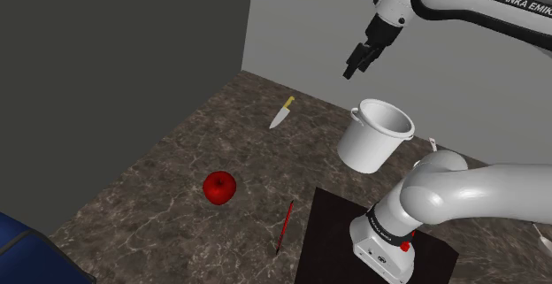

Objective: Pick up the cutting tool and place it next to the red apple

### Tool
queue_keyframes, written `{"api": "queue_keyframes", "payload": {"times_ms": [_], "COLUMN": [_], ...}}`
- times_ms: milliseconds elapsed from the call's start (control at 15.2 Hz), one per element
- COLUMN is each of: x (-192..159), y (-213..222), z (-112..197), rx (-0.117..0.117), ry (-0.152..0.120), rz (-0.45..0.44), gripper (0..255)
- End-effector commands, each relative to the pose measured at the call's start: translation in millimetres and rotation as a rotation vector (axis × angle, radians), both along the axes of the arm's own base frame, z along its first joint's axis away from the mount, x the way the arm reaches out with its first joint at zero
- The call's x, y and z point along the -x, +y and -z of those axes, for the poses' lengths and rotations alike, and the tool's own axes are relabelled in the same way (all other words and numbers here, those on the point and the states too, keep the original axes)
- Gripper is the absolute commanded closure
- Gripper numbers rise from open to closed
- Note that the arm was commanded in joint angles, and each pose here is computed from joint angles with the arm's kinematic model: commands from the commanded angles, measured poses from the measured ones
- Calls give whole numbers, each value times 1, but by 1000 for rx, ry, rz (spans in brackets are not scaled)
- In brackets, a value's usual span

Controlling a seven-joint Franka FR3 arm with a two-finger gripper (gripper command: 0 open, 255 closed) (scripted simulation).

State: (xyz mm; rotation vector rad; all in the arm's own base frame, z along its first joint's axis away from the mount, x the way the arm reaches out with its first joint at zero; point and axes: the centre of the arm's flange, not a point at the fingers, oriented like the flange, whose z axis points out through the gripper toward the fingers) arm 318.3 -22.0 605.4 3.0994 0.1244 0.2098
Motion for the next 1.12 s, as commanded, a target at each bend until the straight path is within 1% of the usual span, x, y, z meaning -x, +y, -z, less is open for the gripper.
{"api": "queue_keyframes", "payload": {"times_ms": [0, 528, 1056], "x": [0, -96, -185], "y": [0, -6, -29], "z": [0, 60, 125], "rx": [0, -21, -41], "ry": [0, 59, 119], "rz": [0, 196, 393], "gripper": [0, 0, 0]}}
